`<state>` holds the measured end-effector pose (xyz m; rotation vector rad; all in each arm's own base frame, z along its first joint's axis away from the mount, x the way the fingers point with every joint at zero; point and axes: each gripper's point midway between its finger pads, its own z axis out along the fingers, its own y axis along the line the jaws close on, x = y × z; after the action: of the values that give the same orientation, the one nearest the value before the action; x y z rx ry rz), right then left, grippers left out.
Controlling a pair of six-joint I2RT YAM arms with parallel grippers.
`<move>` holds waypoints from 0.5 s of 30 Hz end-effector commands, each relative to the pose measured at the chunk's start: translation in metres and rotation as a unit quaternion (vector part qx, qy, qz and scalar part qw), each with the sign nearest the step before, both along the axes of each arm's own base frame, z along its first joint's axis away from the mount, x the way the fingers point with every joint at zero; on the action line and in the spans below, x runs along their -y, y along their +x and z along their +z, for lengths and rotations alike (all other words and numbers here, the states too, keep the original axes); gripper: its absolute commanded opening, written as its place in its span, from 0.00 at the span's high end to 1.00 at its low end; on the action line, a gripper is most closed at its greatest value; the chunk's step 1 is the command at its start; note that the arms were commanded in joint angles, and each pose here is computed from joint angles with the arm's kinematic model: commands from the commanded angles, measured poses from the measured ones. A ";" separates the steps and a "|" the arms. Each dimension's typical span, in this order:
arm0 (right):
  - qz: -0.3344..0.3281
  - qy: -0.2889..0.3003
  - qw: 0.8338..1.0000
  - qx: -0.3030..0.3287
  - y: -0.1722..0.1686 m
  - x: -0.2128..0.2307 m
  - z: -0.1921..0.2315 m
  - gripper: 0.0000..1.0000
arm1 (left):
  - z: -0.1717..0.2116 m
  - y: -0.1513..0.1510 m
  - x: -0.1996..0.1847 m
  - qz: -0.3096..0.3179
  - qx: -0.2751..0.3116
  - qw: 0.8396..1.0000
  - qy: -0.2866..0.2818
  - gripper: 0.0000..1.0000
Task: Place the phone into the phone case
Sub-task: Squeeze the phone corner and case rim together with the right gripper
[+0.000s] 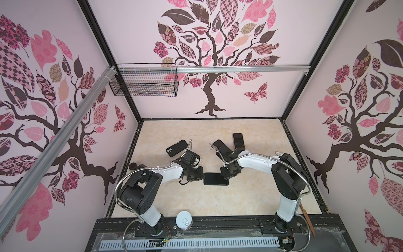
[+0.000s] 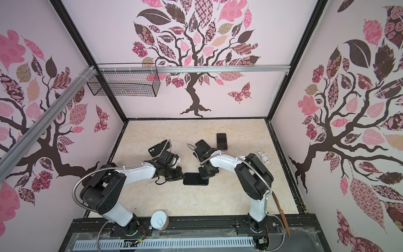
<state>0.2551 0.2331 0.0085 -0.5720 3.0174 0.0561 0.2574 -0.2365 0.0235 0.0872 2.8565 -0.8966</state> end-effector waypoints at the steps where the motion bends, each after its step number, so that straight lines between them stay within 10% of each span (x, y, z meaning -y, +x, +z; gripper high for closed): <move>1: 0.032 -0.075 0.992 -0.100 -0.052 0.025 -0.124 0.86 | -0.005 -0.009 0.000 -0.011 -0.001 1.000 0.006 0.88; 15: 0.039 -0.010 0.996 -0.080 -0.048 -0.001 -0.090 0.85 | 0.000 -0.010 -0.011 0.002 0.009 1.000 0.018 0.88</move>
<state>0.2547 0.2345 0.0096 -0.6016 3.0064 0.0012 0.2533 -0.2319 0.0253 0.0863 2.8522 -0.8701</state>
